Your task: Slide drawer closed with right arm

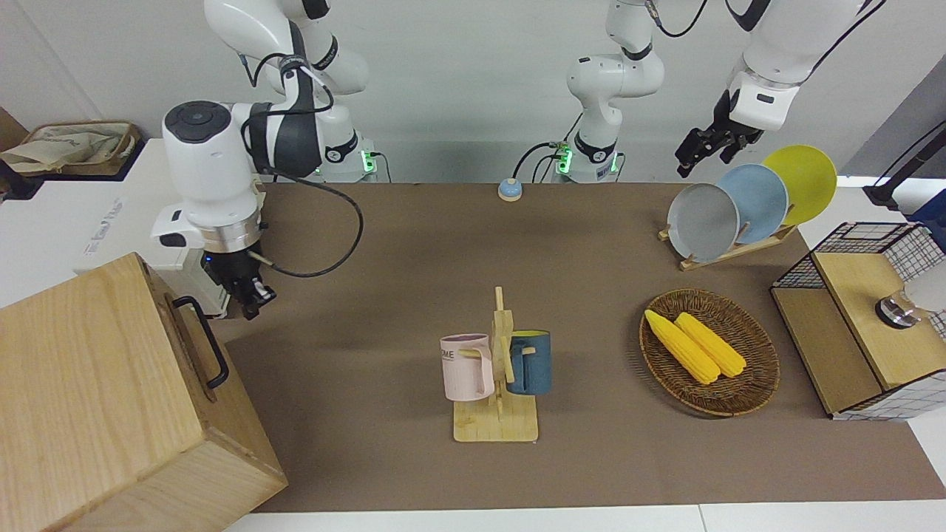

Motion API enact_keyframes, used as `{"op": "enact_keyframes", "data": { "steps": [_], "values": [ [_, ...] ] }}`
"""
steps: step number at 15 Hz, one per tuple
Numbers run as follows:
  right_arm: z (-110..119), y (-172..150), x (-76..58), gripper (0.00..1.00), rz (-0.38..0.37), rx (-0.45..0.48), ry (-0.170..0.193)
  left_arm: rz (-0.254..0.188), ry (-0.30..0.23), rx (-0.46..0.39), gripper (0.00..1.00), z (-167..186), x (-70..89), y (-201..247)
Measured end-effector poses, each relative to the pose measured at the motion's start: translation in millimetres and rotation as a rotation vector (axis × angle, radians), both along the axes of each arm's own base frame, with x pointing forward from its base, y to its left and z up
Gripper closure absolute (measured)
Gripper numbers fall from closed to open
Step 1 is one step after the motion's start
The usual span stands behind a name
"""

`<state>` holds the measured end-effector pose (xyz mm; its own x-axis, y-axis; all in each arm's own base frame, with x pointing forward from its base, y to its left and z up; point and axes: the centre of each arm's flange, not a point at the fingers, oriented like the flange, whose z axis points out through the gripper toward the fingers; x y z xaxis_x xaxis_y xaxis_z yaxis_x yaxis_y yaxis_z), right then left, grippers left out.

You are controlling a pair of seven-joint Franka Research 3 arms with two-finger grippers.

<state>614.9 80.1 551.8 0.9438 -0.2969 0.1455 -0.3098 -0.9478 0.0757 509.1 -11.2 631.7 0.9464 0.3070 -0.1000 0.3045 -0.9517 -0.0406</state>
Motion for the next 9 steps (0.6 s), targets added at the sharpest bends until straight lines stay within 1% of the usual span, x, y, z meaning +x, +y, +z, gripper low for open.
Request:
{"op": "enact_keyframes", "data": {
  "steps": [1, 4, 5, 6, 7, 9],
  "values": [
    [8, 2, -5.5, 0.55, 0.041, 0.005, 0.007, 0.000, 0.000, 0.000, 0.00, 0, 0.0, 0],
    [29, 1, -21.6, 0.25, 0.181, 0.034, 0.027, 0.000, 0.000, 0.000, 0.00, 0, 0.0, 0],
    [36, -1, -27.6, 0.15, 0.237, 0.039, 0.039, 0.000, 0.000, 0.000, 0.00, 0, 0.0, 0],
    [41, -3, -32.0, 0.05, 0.276, 0.044, 0.050, 0.000, 0.000, 0.000, 0.00, 0, 0.0, 0],
    [47, -5, -36.6, 0.01, 0.313, 0.046, 0.056, 0.000, 0.000, 0.000, 0.00, 0, 0.0, 0],
    [57, -12, -45.3, 0.01, 0.363, 0.056, 0.068, 0.000, 0.000, 0.000, 0.00, 0, 0.0, 0]
  ]
}}
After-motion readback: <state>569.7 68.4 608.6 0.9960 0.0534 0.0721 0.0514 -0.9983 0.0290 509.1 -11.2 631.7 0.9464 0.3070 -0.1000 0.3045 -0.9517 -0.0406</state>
